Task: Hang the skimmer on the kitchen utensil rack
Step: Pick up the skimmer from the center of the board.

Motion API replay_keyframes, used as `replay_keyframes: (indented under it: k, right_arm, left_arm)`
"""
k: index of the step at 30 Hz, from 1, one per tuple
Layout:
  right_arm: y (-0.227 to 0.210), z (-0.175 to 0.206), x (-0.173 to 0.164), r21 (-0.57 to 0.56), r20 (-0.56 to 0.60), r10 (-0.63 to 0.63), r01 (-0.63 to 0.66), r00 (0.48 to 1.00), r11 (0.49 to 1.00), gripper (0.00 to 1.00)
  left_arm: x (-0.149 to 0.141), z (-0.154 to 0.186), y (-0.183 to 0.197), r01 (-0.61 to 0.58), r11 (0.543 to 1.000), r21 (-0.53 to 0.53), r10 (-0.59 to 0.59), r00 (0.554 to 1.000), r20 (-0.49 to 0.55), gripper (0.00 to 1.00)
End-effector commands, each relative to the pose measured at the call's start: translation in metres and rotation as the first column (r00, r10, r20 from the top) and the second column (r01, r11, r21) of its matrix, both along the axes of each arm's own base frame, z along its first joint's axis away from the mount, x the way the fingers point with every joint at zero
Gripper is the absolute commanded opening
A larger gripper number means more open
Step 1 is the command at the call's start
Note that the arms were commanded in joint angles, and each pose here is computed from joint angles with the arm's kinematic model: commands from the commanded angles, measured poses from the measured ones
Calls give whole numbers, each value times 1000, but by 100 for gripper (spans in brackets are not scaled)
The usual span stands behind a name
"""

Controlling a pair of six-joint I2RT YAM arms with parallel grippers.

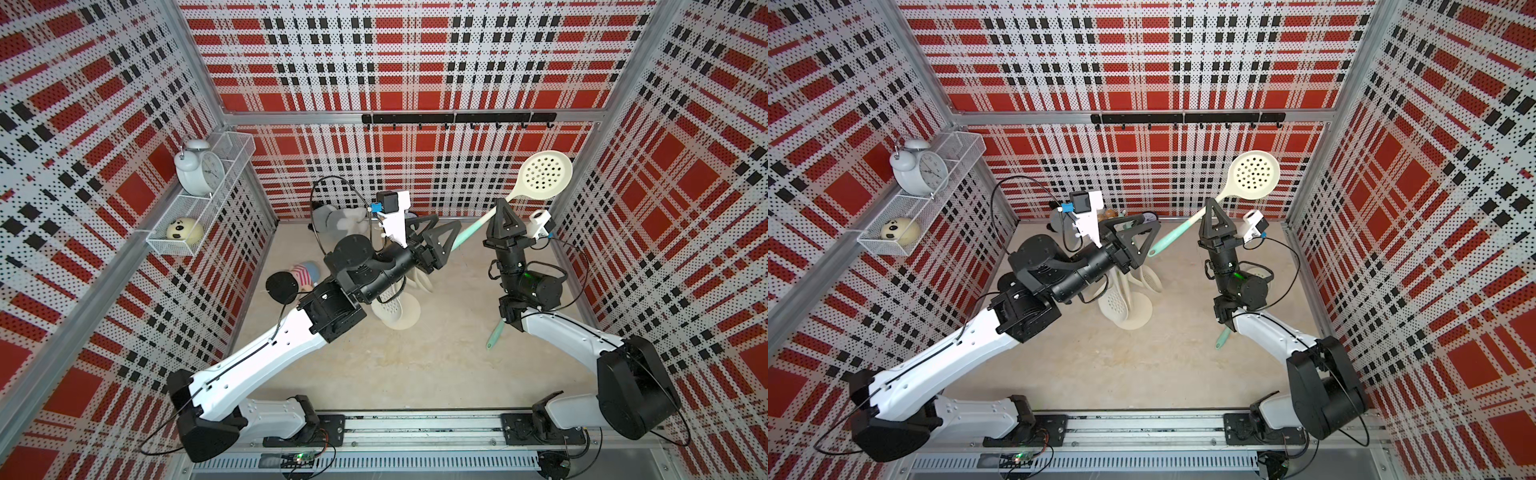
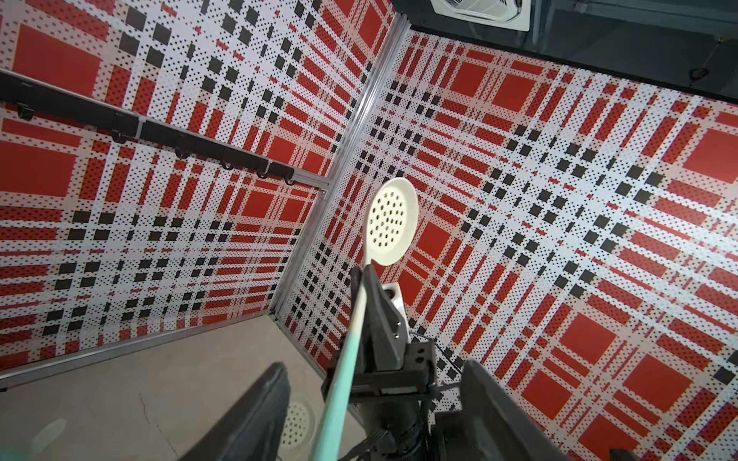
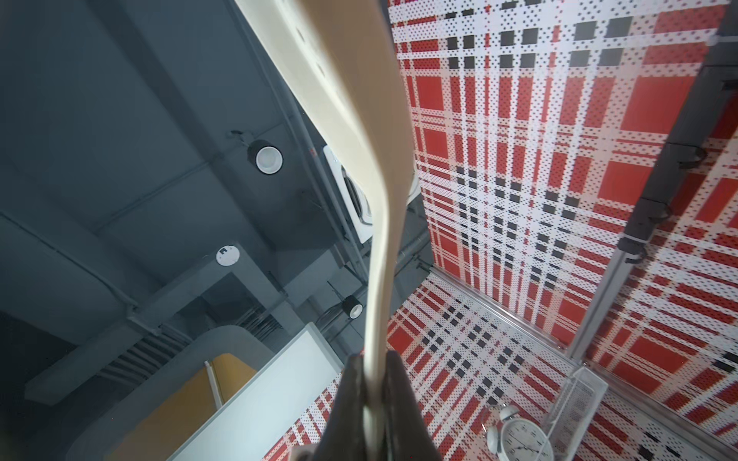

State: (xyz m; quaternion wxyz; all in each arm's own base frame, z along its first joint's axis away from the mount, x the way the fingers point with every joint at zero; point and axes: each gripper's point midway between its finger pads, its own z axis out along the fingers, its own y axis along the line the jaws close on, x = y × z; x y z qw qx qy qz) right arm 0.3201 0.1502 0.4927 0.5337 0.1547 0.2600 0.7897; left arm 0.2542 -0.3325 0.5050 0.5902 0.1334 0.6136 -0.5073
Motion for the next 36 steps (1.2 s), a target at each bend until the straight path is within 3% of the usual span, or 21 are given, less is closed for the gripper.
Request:
replay_keyframes:
  k: [1,5,8,14,15,19,21,28,31,33,36]
  right_arm:
    - [-9,29,-24,57,108,-6,0,994,998,0]
    - [-10,39,-31,58,124,-18,11,992,998,0]
    - [-12,44,-35,60,132,-28,20,991,998,0]
    - [-15,46,-38,66,136,-34,25,990,998,0]
    - [-16,47,-39,68,139,-35,26,990,997,0]
    - [-17,49,-40,80,146,-37,26,989,996,0]
    - [-17,51,-40,79,152,-36,24,988,997,0]
    - [-17,47,-42,66,143,-48,39,989,997,0]
    - [-15,39,-41,31,127,-62,58,990,998,0]
    - [-16,29,-39,3,105,-78,78,991,997,4]
    - [-22,9,-38,-47,78,-123,127,989,991,30]
  left_arm:
    - [-10,7,-15,124,991,-45,-125,992,-12,72]
    - [-8,0,-25,159,986,-56,-161,987,-23,71]
    - [-13,-4,-33,210,976,-66,-212,977,-24,63]
    - [-16,-11,-36,231,970,-72,-234,972,-30,34]
    - [-16,-12,-36,234,970,-71,-236,971,-31,34]
    - [-18,-19,-38,251,966,-62,-254,966,-41,54]
    - [-19,-23,-38,257,964,-64,-260,964,-50,54]
    - [-19,-20,-29,232,969,-81,-235,971,-38,0]
    - [-16,-12,-17,205,975,-87,-208,978,-21,0]
    - [-13,-7,-8,188,978,-85,-189,982,-10,0]
    - [-9,-2,5,160,984,-71,-161,987,1,0]
